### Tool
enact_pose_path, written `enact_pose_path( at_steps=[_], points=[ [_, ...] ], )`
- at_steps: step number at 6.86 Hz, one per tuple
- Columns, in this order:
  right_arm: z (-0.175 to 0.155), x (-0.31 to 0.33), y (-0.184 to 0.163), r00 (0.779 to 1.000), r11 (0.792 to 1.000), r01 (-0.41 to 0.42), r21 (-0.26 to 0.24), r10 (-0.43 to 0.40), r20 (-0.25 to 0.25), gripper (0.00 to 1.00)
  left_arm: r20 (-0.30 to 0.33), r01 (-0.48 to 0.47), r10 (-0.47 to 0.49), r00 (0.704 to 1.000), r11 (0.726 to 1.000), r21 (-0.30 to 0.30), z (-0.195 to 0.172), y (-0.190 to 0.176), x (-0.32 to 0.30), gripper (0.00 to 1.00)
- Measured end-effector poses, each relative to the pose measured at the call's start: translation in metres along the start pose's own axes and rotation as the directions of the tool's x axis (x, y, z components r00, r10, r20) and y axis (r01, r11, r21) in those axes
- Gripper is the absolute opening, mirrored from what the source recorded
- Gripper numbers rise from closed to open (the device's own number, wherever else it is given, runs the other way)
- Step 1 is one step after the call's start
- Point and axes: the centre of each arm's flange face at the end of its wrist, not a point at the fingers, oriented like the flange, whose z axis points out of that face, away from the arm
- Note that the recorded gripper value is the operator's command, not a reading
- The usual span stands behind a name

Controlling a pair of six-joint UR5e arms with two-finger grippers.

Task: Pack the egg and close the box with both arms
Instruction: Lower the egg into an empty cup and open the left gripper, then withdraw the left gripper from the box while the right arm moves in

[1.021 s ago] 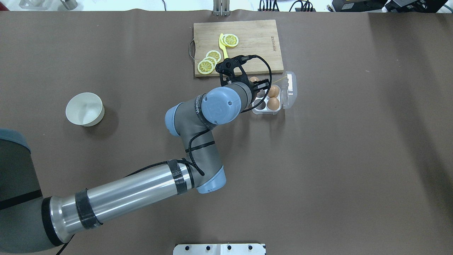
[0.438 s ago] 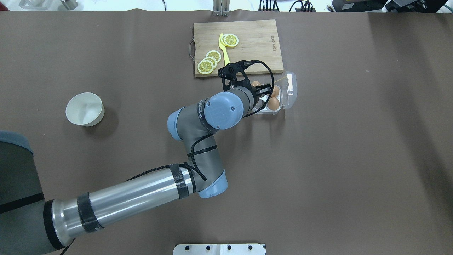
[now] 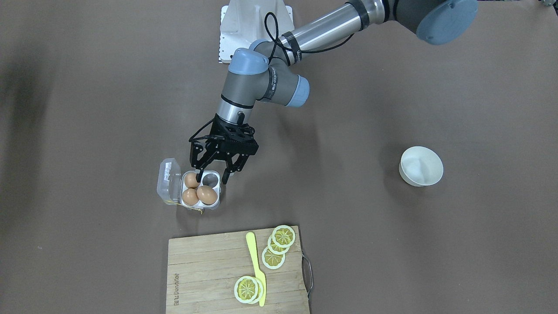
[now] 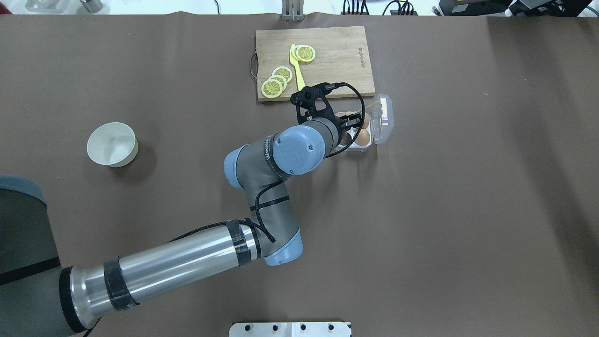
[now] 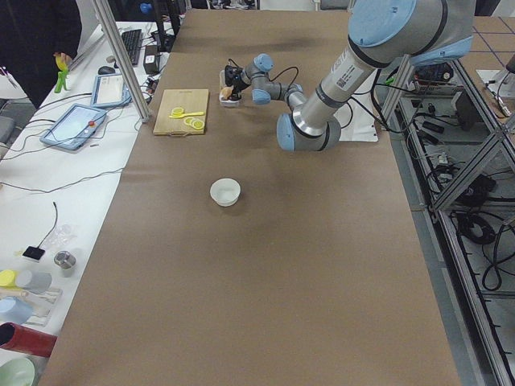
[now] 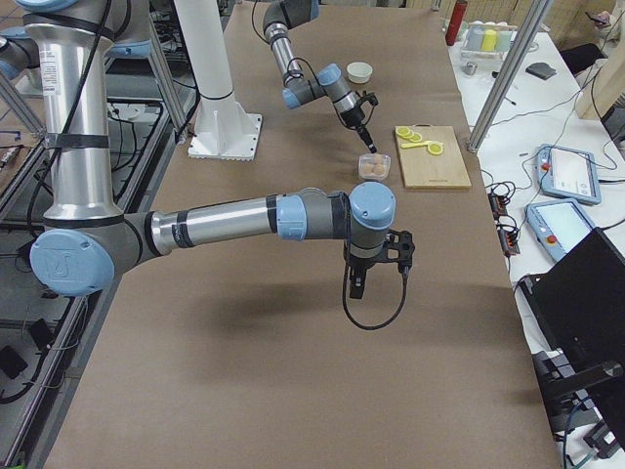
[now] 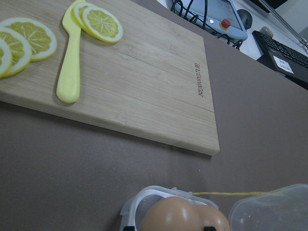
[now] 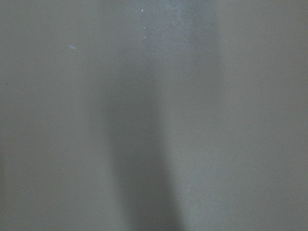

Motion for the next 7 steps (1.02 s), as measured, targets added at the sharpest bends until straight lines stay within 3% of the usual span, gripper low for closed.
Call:
enact_pose_path(
  at_steps=[2,4,6,7],
  points=[
    [-0.003,-0.006,-0.003,1.0,1.0,-0.004,0.006,0.004,0.007,1.0,-0.01,0.002,-0.002,1.0,1.0,0.003,-0.005,-0.003,0.006,0.97],
    [0.0,-0.024,-0.006,0.998,1.0,0.026,0.011,-0.027,0.05,1.0,0.024,0.003,-0.003,1.0,1.0,0.023,-0.013,-0.037,-0.004,0.97],
    [0.014,-0.067,-0.02,0.996,0.999,0.049,-0.004,-0.049,0.072,0.96,0.111,0.02,-0.012,0.994,0.997,-0.07,-0.038,-0.104,-0.04,0.97],
    [0.021,-0.096,-0.029,0.996,0.999,0.039,-0.018,-0.037,0.078,0.59,0.127,0.004,0.011,0.992,0.993,-0.118,-0.067,-0.129,-0.071,0.97]
  ],
)
